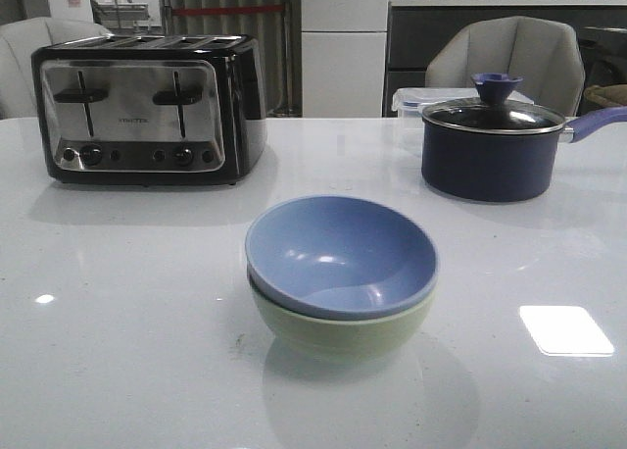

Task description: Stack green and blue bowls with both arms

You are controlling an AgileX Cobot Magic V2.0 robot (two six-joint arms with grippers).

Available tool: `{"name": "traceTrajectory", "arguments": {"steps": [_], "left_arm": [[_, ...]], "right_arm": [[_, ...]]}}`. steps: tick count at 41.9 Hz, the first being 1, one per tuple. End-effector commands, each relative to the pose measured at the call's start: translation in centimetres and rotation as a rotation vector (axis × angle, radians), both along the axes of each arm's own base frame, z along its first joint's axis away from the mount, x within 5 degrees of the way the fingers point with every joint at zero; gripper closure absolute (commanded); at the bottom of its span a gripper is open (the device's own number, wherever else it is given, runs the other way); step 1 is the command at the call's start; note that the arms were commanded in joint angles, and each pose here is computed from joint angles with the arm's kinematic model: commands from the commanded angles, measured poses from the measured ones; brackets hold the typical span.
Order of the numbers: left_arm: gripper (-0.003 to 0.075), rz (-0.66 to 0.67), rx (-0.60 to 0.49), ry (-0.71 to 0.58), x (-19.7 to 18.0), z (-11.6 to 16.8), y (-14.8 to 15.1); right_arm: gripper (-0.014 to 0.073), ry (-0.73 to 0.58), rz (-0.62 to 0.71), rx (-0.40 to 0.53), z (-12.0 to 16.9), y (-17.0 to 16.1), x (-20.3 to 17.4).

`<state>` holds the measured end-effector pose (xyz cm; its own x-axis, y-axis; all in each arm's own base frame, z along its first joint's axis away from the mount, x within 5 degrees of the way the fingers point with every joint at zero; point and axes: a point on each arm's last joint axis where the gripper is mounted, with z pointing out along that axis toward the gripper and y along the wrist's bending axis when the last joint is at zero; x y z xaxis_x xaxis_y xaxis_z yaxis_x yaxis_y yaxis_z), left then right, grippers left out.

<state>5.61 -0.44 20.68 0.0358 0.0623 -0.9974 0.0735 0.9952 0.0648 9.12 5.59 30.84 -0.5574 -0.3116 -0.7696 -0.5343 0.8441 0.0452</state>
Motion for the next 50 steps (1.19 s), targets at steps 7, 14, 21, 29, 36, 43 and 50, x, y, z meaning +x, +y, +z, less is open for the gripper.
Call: {"name": "traceTrajectory", "arguments": {"steps": [7,14,21,29,36,43,50], "left_arm": [[0.0627,-0.010,-0.047,-0.106,-0.25,0.84,0.01],[0.0627,-0.009,-0.052,-0.134,-0.29,1.09,0.03],[0.0627,-0.008,-0.055,-0.163,-0.33,1.35,0.05],[0.0627,-0.006,-0.054,-0.161,-0.32,1.34,0.06],[0.0627,-0.006,-0.054,-0.161,-0.32,1.34,0.06],[0.0627,-0.006,-0.054,-0.161,-0.32,1.34,0.06],[0.0627,-0.006,-0.054,-0.161,-0.32,1.34,0.06]], "right_arm": [[0.0540,-0.086,-0.003,0.037,1.39,0.10,0.30],[0.0540,-0.086,-0.003,0.037,1.39,0.10,0.30],[0.0540,-0.086,-0.003,0.037,1.39,0.10,0.30],[0.0540,-0.086,-0.003,0.037,1.39,0.10,0.30],[0.0540,-0.086,-0.003,0.037,1.39,0.10,0.30],[0.0540,-0.086,-0.003,0.037,1.39,0.10,0.30],[0.0540,-0.086,-0.003,0.037,1.39,0.10,0.30]]}}
